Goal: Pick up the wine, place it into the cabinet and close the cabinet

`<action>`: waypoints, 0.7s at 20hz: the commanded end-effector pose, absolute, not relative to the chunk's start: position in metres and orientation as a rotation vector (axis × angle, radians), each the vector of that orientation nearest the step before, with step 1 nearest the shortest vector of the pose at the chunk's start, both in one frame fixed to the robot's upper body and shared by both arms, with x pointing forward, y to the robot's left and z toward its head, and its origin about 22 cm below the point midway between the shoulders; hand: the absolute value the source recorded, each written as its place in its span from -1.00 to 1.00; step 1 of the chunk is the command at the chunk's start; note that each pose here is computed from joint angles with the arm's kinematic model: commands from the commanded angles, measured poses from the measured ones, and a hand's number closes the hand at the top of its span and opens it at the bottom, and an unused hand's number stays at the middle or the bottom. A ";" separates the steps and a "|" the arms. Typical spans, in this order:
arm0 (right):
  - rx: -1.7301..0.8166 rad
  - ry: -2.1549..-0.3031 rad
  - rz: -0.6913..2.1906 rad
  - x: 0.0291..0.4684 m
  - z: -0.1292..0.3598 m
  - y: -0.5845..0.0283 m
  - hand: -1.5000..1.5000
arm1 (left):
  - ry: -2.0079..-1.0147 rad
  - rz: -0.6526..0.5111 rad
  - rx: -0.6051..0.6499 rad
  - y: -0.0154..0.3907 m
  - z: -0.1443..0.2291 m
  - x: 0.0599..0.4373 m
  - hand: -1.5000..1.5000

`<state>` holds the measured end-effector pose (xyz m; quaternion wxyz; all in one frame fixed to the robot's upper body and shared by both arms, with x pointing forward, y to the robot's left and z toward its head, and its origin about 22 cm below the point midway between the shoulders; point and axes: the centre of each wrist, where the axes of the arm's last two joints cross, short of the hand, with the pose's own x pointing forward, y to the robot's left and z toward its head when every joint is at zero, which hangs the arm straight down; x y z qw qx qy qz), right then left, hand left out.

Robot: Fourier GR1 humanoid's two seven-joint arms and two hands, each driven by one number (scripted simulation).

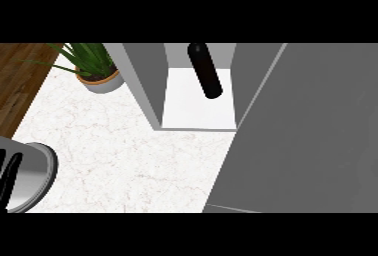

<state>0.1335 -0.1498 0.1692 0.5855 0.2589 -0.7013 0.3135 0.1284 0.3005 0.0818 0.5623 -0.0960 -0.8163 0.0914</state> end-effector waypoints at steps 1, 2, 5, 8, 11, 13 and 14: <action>0.579 -1.692 0.757 0.113 0.179 -0.122 1.00 | -1.927 0.213 -0.215 0.325 0.087 0.114 -1.00; 0.561 -1.710 0.771 0.115 0.188 -0.118 1.00 | -1.944 0.197 -0.213 0.337 0.095 0.118 -1.00; 0.519 -1.754 0.788 0.128 0.194 -0.098 1.00 | -1.929 0.189 -0.222 0.338 0.100 0.102 -1.00; 0.466 -1.787 0.828 0.129 0.189 -0.066 1.00 | -1.947 0.170 -0.226 0.352 0.104 0.112 -1.00; 0.443 -1.776 0.791 0.154 0.192 -0.049 1.00 | -1.933 0.168 -0.226 0.360 0.105 0.111 -1.00; 0.434 -1.773 0.789 0.159 0.193 -0.043 1.00 | -1.948 0.176 -0.243 0.377 0.118 0.121 -1.00; 0.414 -1.769 0.760 0.171 0.203 -0.043 1.00 | -1.943 0.157 -0.251 0.373 0.126 0.107 -1.00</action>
